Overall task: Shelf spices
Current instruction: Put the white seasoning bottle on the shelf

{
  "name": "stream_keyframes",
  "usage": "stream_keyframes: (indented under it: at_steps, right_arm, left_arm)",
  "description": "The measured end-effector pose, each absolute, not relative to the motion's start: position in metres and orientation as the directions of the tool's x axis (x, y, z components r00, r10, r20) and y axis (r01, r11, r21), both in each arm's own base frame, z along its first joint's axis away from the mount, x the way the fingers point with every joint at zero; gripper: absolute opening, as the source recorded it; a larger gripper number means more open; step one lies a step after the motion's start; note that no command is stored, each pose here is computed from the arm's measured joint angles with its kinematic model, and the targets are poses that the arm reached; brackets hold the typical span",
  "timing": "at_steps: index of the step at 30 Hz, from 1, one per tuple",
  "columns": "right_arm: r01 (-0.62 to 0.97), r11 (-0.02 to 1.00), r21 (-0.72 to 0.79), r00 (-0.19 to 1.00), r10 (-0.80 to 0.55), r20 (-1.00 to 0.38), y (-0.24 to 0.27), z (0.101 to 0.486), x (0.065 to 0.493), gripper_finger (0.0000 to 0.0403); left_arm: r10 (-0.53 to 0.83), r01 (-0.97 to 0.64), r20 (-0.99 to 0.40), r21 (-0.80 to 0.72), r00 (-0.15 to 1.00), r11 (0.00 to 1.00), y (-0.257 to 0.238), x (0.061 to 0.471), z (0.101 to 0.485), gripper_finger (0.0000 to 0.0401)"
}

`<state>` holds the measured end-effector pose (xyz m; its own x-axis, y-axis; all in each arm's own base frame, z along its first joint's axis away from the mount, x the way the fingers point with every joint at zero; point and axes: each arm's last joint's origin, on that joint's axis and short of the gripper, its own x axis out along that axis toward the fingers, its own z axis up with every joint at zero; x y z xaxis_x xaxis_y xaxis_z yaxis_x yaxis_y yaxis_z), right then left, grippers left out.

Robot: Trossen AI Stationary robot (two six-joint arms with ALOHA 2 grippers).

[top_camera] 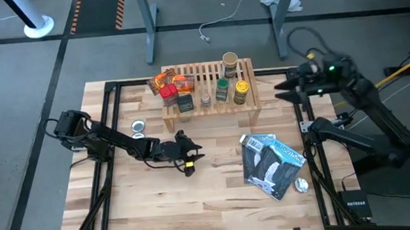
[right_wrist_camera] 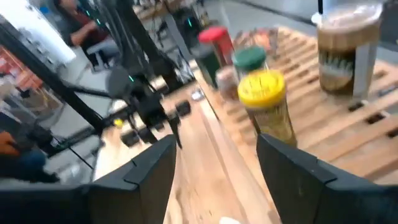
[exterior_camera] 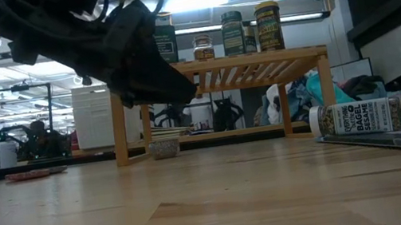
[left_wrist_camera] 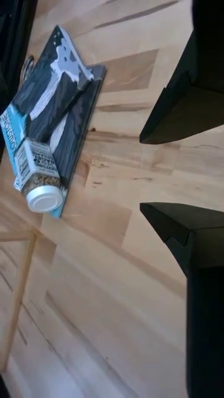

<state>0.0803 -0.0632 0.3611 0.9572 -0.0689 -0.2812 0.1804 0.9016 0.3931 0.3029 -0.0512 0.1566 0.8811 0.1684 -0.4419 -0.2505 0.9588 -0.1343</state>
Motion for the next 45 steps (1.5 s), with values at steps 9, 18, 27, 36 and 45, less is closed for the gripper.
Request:
stream_keyframes:
  at_steps: [9,18,27,36,45]
  right_arm:
    - [0.036,0.949,0.313,0.971,0.04,-0.234,-0.047,0.337,0.13,0.0229]
    - [0.075,0.978,0.197,0.892,0.022,-0.451,0.014,0.311,0.167,0.0229]
    - [0.311,0.932,0.186,0.792,-0.146,-0.593,0.055,0.29,0.149,0.0229]
    - [0.454,0.877,0.156,0.729,-0.265,-0.631,0.08,0.272,0.144,0.0229]
    - [0.493,0.87,0.023,0.614,-0.329,-0.717,0.109,0.236,0.159,0.0229]
  left_arm:
    - [0.168,-0.252,-0.445,-0.136,0.879,0.958,-0.049,0.303,0.156,0.0156]
    - [0.164,-0.24,-0.456,-0.114,0.875,0.964,-0.051,0.302,0.155,0.0156]
    - [0.163,-0.226,-0.455,-0.087,0.875,0.97,-0.051,0.302,0.155,0.0156]
    - [0.097,-0.156,-0.414,-0.113,0.905,0.981,-0.056,0.325,0.129,0.0156]
    - [0.084,-0.096,-0.404,-0.008,0.911,0.995,-0.066,0.37,0.114,0.0156]
